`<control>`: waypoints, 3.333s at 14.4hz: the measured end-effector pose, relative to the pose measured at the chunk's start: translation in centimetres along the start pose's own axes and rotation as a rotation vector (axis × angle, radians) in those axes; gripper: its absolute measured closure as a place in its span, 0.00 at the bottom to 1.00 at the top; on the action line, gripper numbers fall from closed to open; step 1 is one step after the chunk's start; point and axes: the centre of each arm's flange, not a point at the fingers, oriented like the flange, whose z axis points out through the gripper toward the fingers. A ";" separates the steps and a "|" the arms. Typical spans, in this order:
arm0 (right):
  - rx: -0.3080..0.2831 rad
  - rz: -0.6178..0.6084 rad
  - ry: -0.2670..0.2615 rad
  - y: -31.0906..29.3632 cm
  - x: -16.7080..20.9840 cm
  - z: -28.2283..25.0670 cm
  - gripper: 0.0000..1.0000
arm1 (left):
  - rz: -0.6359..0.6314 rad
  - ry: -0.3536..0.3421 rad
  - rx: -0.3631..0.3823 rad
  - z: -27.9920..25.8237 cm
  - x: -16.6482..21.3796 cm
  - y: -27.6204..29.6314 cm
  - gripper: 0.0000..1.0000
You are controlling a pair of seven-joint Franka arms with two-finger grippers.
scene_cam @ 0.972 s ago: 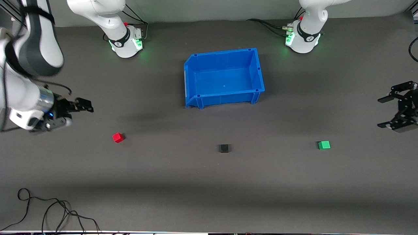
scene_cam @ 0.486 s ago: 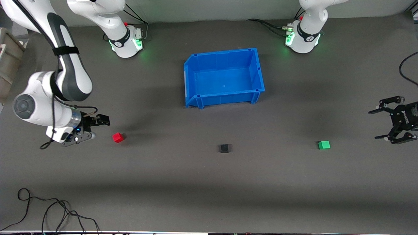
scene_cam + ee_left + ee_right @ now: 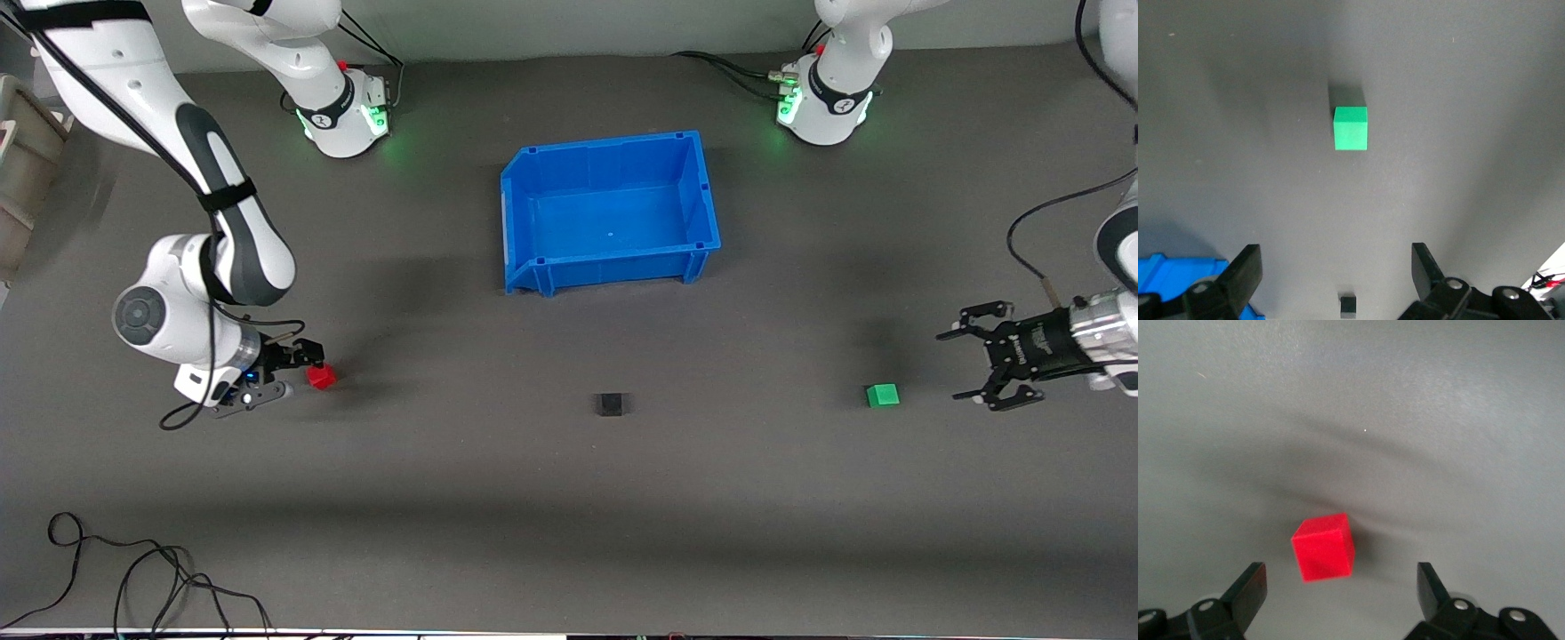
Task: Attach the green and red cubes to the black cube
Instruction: 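Reach the right gripper to the red cube while the left gripper reaches the green cube, then close the right gripper on the red cube while the left gripper grasps green, then carry the red cube and green cube toward the black cube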
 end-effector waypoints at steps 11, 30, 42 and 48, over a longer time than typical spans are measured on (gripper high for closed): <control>-0.013 -0.069 0.009 -0.4 -1.9 5.1 0.00 | 0.091 -0.046 -0.012 10.0 6.2 -1.0 0.00; 0.019 -0.018 0.040 -0.9 -1.2 4.9 0.32 | 0.044 -0.038 -0.058 12.8 7.7 -1.0 0.60; 0.015 0.009 0.057 -0.8 -0.2 4.7 0.46 | 0.129 -0.135 -0.027 8.9 1.0 3.4 0.60; 0.014 0.010 0.060 -0.7 -0.1 4.6 0.60 | 0.281 -0.141 0.062 15.5 -10.9 3.6 0.60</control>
